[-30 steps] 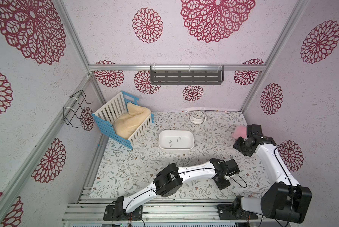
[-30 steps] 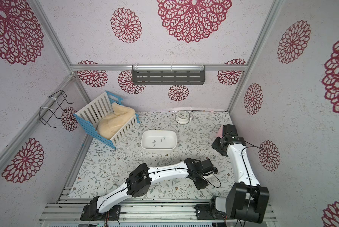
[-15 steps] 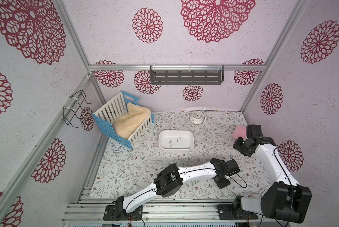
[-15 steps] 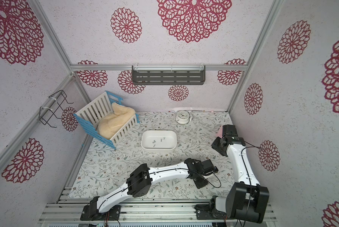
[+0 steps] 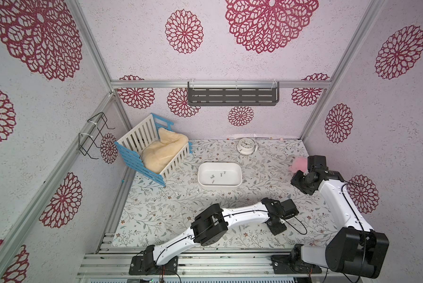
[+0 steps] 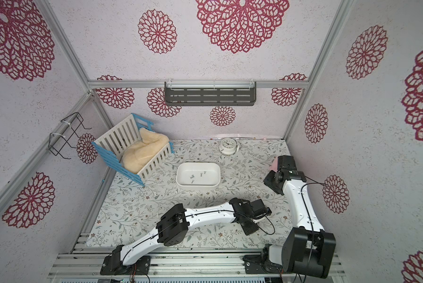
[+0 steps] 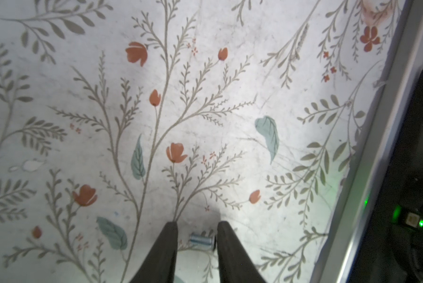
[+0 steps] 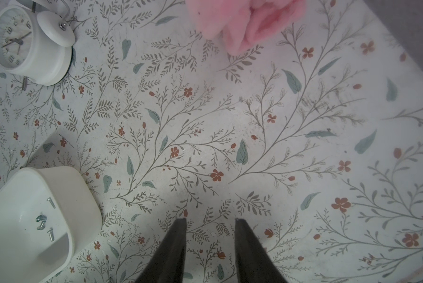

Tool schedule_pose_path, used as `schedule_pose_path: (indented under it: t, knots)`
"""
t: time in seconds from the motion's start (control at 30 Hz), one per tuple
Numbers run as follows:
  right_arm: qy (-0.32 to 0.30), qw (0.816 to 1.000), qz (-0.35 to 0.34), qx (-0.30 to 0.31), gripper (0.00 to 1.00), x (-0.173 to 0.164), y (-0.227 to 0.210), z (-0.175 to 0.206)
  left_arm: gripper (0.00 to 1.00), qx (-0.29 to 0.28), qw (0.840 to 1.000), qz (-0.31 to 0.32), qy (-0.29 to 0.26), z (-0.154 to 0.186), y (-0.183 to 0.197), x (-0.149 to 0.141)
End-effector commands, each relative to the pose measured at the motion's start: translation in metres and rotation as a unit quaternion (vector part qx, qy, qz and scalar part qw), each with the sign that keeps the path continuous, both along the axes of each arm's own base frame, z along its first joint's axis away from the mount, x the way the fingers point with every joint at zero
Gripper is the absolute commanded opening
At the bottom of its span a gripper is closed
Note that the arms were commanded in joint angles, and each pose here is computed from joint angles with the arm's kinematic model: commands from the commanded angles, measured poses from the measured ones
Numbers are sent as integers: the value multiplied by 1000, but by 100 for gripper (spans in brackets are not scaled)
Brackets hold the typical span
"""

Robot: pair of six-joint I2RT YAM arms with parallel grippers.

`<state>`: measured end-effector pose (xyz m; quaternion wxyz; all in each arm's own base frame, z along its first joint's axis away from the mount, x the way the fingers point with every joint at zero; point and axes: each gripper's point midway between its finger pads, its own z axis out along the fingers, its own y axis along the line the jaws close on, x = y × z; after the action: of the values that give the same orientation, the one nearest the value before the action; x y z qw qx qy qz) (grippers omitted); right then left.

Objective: Put the screws on the desktop into the storage box
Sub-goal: Pick up the screw from the center of the board.

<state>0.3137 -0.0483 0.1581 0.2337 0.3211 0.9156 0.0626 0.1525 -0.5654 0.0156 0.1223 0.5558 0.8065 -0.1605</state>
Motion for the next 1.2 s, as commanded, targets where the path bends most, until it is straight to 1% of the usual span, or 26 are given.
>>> schedule_pose_path:
  t: [0.0, 0.13, 0.3, 0.57, 0.83, 1.17]
  knots:
    - [-15, 1000, 2, -3, 37, 4, -2, 4, 31, 81, 996, -8, 32, -39, 33, -28]
    - [-16, 1000, 1, -2, 36, 5, -2, 4, 29, 86, 996, -7, 32, -39, 36, -30]
    - [-16, 1000, 2, 0, 36, 6, -1, 4, 24, 87, 996, -6, 31, -40, 36, -30]
    - [-18, 1000, 2, 0, 35, 6, -1, 4, 20, 87, 996, 0, 22, -39, 35, -27]
    - [-18, 1000, 7, 0, 33, 4, 0, 5, 20, 90, 996, 15, -10, -25, 43, -13]
    - [-22, 1000, 7, -1, 32, 3, 0, 6, 20, 102, 992, 51, -48, 3, 75, 13]
